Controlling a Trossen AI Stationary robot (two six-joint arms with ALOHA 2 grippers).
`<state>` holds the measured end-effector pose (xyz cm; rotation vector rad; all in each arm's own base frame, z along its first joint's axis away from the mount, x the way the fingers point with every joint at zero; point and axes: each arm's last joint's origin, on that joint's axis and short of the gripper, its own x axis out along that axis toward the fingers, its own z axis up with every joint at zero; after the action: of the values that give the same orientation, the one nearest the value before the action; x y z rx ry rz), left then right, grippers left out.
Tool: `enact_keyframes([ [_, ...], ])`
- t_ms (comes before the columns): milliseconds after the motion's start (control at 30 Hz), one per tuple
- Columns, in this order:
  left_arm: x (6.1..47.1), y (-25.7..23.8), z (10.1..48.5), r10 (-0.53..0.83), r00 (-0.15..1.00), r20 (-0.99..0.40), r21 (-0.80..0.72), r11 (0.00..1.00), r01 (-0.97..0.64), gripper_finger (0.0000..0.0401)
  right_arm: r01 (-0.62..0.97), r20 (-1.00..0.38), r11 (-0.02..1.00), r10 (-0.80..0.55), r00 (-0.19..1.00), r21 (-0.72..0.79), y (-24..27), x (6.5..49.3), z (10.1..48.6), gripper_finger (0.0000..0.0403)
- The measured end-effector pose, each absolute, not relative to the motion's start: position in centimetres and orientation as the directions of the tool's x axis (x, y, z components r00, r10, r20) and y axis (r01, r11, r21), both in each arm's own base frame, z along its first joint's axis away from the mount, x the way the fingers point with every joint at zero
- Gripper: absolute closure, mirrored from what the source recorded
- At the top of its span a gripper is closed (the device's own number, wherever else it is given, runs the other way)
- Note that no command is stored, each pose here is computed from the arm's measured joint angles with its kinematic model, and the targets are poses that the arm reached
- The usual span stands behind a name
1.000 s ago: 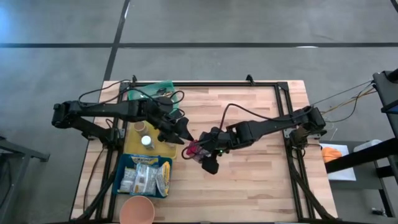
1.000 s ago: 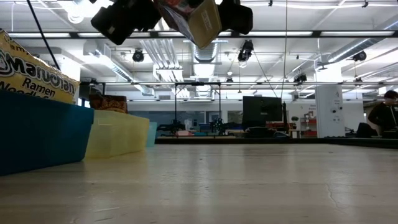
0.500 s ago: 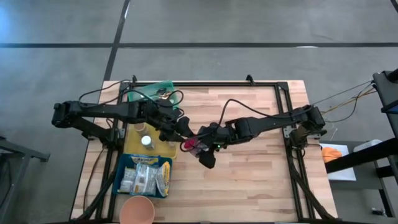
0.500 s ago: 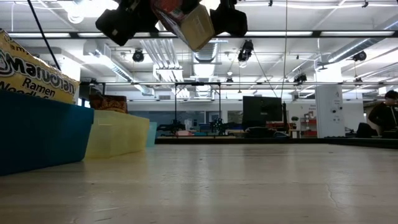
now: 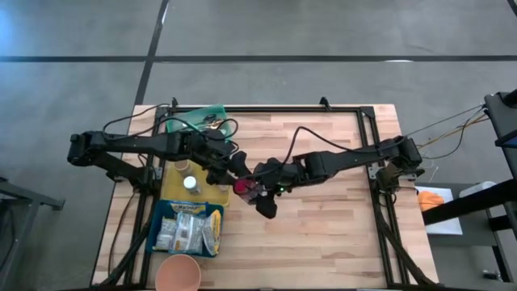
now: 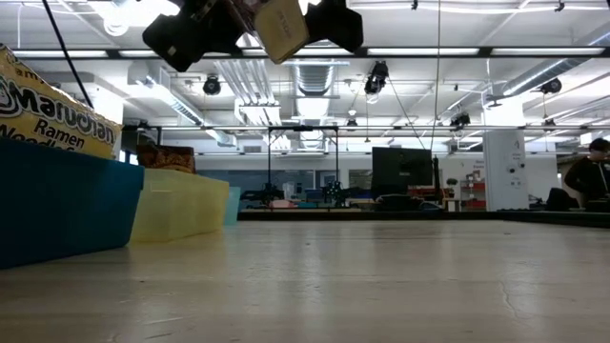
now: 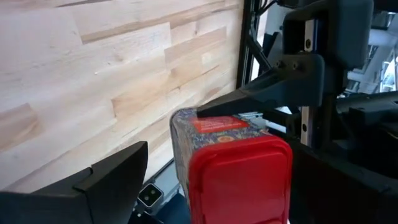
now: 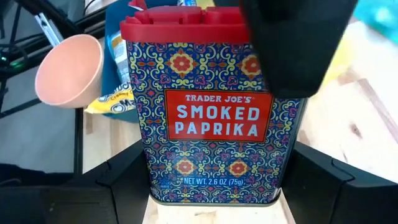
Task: Pick & Place Food Item
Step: Put the red seasoning can into the yellow bin
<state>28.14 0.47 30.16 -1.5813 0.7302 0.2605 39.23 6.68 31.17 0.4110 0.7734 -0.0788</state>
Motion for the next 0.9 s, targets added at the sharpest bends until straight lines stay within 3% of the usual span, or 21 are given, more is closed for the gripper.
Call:
enact_keyframes([
  [367, 28.2, 0.3, 30.1, -0.316, 0.761, -0.566, -0.810, 0.045, -0.584, 0.0027, 0.253, -0.689, 0.910, 0.048, 0.723, 0.328, 5.3, 39.5, 31.1, 0.0123],
  [500, 28.2, 0.3, 30.0, -0.316, 0.758, -0.570, -0.810, 0.063, -0.582, 0.0070, 0.252, -0.681, 0.910, 0.044, 0.731, 0.330, 5.1, 39.6, 31.2, 0.0123],
  [700, 28.2, 0.3, 29.9, -0.316, 0.756, -0.573, -0.809, 0.071, -0.584, 0.0189, 0.250, -0.683, 0.910, 0.048, 0.729, 0.330, 5.2, 39.7, 31.1, 0.0123],
  [900, 28.2, 0.3, 29.9, -0.316, 0.755, -0.575, -0.809, 0.078, -0.583, 0.0192, 0.250, -0.682, 0.911, 0.044, 0.730, 0.327, 5.4, 39.7, 31.1, 0.0123],
])
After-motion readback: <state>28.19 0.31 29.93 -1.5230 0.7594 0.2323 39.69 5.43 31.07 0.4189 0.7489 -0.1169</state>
